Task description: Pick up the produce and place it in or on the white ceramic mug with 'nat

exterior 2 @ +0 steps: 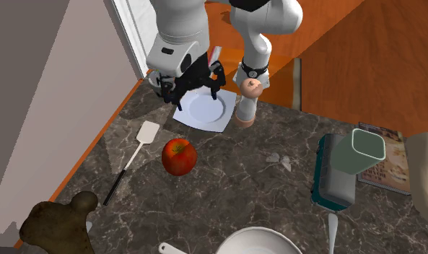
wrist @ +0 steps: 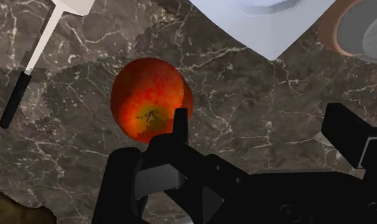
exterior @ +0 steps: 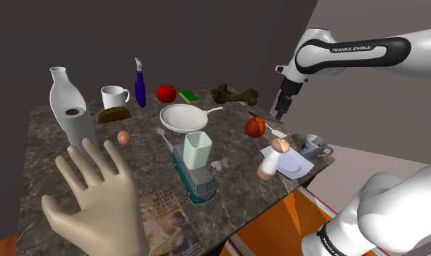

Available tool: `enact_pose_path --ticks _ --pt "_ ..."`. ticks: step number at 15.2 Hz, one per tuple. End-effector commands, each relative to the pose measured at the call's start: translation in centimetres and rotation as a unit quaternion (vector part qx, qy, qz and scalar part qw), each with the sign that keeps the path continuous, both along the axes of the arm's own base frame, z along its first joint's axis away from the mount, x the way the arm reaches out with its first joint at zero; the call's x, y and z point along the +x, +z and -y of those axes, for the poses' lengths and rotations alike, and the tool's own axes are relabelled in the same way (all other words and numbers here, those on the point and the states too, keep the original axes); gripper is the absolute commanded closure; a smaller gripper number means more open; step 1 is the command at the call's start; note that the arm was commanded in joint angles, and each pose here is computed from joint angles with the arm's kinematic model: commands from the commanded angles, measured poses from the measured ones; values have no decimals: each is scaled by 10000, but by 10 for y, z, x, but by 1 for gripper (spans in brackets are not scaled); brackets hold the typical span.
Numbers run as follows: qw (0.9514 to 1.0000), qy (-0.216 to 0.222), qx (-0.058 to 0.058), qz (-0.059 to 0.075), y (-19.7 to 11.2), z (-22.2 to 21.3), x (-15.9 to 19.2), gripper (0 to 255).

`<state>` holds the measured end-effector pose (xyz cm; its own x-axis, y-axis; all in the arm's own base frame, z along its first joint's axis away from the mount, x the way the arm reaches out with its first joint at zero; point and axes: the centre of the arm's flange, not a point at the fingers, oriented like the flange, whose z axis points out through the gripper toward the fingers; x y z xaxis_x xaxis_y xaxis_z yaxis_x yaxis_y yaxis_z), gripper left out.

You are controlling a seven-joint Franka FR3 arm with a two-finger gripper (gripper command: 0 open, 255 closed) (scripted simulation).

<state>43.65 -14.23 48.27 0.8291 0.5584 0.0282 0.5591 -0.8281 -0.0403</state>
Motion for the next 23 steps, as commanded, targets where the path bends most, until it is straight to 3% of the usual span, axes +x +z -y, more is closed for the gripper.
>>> enact_pose_path --ticks 1,8,15,23 --pt "9996 261 -45 41 -9 10 18 0" --pt "9944 1034 -164 155 -46 41 83 0" --pt "9944 1034 -164 155 -86 40 84 0" --pt "9944 1034 -164 155 -86 40 84 0"
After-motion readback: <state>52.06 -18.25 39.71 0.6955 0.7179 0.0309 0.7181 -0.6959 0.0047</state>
